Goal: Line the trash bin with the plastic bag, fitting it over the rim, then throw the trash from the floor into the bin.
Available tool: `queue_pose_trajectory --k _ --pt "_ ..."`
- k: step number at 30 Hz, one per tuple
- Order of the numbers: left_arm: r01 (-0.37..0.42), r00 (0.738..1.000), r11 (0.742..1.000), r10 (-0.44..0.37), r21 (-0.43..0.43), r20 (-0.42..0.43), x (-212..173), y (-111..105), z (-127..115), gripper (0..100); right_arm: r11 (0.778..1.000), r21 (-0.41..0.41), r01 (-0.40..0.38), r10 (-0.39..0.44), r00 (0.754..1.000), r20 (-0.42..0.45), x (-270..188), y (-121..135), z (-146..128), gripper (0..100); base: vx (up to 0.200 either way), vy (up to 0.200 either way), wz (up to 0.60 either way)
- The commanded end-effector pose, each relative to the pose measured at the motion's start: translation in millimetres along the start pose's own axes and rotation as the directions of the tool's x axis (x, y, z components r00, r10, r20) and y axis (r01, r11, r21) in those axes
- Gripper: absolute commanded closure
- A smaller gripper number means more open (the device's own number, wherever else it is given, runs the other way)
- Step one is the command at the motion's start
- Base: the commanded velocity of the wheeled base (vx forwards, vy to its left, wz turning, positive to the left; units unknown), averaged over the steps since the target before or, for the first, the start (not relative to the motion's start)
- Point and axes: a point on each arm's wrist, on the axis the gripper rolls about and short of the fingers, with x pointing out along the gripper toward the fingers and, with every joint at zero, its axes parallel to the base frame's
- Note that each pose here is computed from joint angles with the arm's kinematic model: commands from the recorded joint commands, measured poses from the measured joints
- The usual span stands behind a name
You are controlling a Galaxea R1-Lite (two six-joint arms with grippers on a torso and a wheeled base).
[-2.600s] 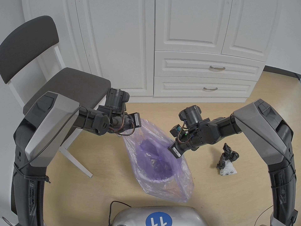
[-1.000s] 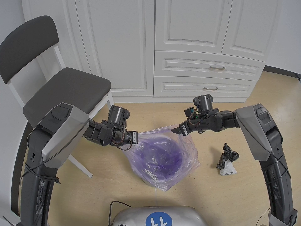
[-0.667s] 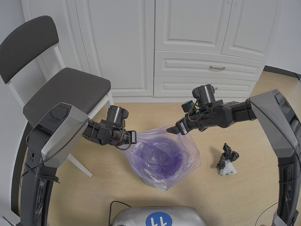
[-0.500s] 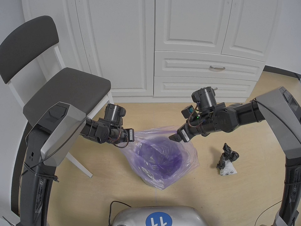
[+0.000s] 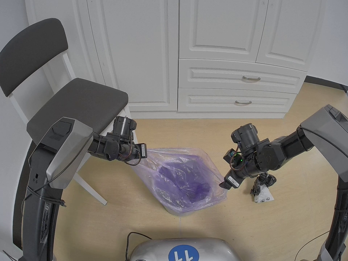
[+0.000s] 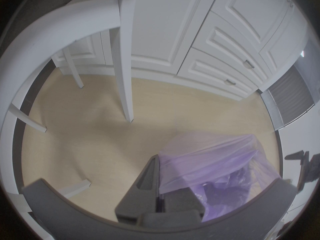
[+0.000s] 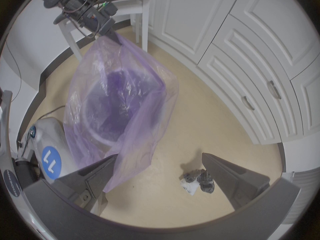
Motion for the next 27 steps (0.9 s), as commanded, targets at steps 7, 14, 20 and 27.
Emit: queue_pose_trajectory --k 7,14,20,27 --pt "-0.019 0.986 0.999 0.027 0.047 -0.164 2.1 -4.1 -18.3 100 0.998 0.057 0.024 -0.020 0.997 -0.074 45.7 -9.7 -55.5 0 0.000 0.000 0.00" --pt "-0.021 0.978 0.998 0.034 0.061 -0.207 9.6 -8.0 -30.4 100 0.997 0.078 -0.001 0.005 0.998 -0.057 75.0 -3.4 -77.1 0 0.000 0.000 0.00" --pt "-0.023 0.965 0.992 0.054 0.123 -0.255 10.0 -3.6 -36.5 100 0.996 0.071 -0.051 0.054 0.997 -0.052 87.8 2.7 -82.0 0 0.000 0.000 0.00" --pt "-0.026 0.982 0.994 0.045 0.104 -0.181 20.1 2.5 -30.2 100 0.996 0.076 -0.035 0.039 0.998 -0.052 104.0 1.2 -80.4 0 0.000 0.000 0.00"
